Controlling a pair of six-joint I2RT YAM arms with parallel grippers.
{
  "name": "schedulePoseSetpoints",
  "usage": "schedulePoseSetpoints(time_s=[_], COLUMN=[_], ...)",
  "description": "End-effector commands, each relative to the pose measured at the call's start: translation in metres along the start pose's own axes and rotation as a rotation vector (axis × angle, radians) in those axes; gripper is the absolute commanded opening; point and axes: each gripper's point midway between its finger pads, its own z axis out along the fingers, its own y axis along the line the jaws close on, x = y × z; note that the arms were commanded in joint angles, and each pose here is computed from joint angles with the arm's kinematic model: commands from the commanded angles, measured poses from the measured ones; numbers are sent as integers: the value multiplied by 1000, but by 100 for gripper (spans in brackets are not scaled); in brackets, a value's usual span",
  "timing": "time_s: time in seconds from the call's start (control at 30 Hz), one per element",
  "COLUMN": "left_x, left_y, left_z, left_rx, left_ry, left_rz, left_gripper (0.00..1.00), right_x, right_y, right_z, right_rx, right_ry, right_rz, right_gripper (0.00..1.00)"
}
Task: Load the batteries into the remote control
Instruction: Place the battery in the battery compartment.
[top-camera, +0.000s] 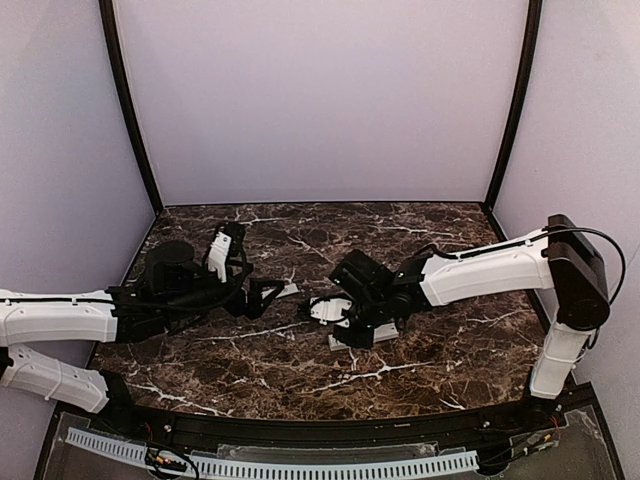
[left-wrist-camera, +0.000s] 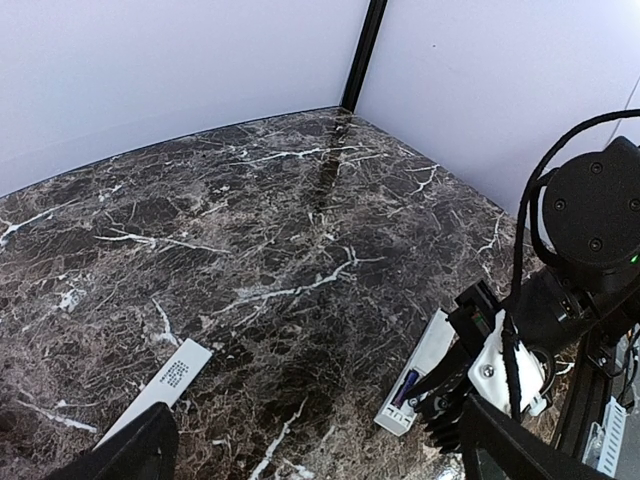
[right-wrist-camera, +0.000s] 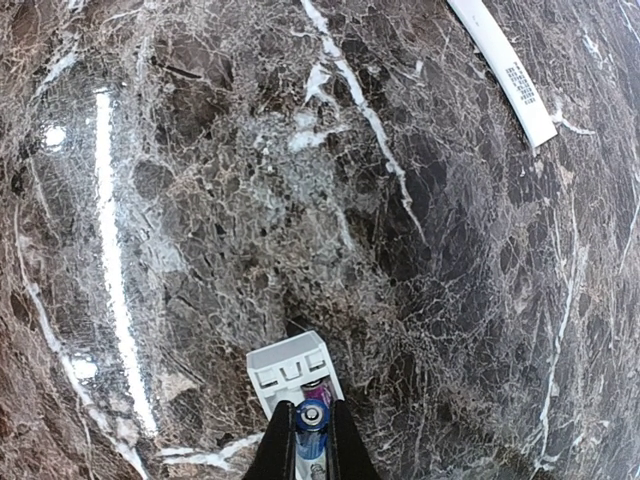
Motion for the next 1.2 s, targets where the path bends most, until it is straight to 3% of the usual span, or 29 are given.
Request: schedulePoseSetpoints(time_s=[0.0, 0.57, 0.83, 1.03, 1.17], left_x=[-1, -4, -3, -2, 3], left_y=[0, -1, -1, 0, -5], left_z=[2, 3, 6, 7, 10], left_rx=[8, 7, 5, 3, 27], left_ry=[-3, -1, 6, 15, 52], left_rz=[7, 14, 15, 13, 13], left_gripper=[99, 99, 99, 99, 99], right_x=[-9, 10, 1, -16, -22], right_y=[-3, 9, 6, -2, -25], right_z=[-10, 1, -10, -31, -52], right_rx=[25, -25, -14, 12, 44], right_ry=[-26, 34, 6, -71, -150], right_rz=[-22, -20, -4, 26, 146], right_gripper=[0, 0, 30, 36, 41])
